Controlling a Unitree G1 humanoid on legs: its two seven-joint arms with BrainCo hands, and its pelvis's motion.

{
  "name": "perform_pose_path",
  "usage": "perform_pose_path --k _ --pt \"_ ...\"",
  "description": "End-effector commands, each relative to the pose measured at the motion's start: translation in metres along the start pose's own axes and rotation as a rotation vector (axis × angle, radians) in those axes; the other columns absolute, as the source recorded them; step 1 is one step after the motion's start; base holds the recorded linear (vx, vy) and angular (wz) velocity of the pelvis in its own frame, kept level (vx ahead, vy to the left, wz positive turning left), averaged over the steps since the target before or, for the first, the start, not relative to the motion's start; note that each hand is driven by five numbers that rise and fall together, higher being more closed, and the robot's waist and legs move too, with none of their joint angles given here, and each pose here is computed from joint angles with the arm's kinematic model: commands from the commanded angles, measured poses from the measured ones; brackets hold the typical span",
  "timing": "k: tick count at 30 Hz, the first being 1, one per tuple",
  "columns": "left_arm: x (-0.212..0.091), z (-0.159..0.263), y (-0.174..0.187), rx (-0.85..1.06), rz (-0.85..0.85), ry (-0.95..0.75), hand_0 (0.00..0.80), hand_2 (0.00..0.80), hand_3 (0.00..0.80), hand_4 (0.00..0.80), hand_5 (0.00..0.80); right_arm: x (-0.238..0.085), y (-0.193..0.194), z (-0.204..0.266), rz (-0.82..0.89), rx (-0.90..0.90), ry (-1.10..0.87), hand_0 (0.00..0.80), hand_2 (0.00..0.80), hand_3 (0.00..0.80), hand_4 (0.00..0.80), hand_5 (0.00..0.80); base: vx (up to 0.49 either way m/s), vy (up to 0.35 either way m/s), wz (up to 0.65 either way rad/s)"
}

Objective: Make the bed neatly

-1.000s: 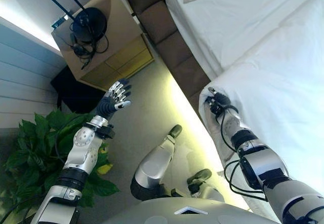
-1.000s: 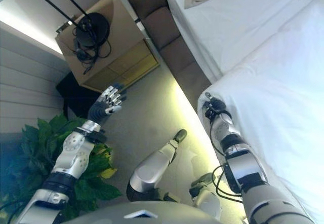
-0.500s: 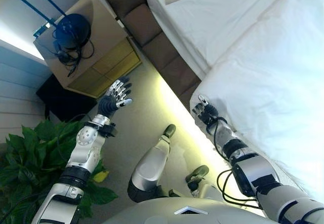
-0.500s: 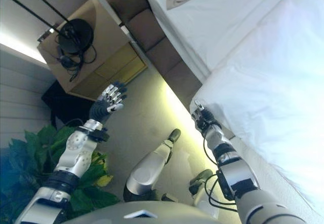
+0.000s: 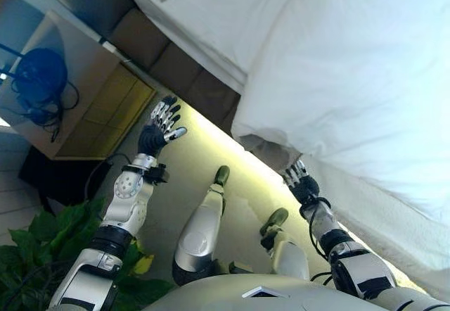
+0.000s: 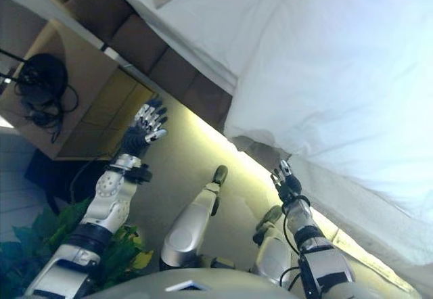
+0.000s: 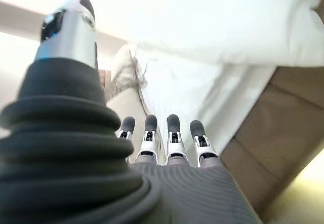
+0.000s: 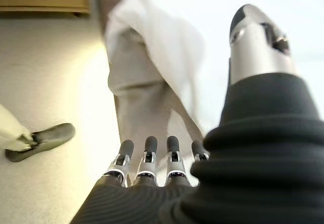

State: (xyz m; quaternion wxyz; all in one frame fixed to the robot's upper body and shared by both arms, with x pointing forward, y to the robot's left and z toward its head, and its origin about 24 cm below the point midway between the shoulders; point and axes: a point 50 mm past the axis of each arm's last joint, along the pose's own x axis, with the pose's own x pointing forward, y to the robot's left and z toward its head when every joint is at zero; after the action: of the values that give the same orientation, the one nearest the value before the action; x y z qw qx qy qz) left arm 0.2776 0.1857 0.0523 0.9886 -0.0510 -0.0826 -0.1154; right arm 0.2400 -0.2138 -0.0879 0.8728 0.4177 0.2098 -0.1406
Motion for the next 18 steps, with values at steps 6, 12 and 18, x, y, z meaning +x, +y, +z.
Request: perform_pose_path --k 6,12,18 --pt "0.018 0.042 -0.007 0.220 0.021 -0.237 0.000 0.000 0.000 0.000 0.000 -0.004 0.003 0.033 0.061 0.072 -0.173 0.000 0.000 0.000 0.000 0.000 -0.056 -0.066 -0.26" --pt "0.036 0.065 -0.031 0.511 -0.011 -0.402 0.000 0.000 0.000 0.000 0.000 -0.007 -0.008 0.039 0.022 0.122 -0.189 0.000 0.000 0.000 0.000 0.000 -0.094 -0.028 -0.31" --pt "0.054 0.084 -0.071 0.713 -0.066 -0.579 0.000 0.000 0.000 0.000 0.000 -0.003 0.002 0.040 0.033 0.129 -0.187 0.000 0.000 0.000 0.000 0.000 -0.084 -0.019 -0.34"
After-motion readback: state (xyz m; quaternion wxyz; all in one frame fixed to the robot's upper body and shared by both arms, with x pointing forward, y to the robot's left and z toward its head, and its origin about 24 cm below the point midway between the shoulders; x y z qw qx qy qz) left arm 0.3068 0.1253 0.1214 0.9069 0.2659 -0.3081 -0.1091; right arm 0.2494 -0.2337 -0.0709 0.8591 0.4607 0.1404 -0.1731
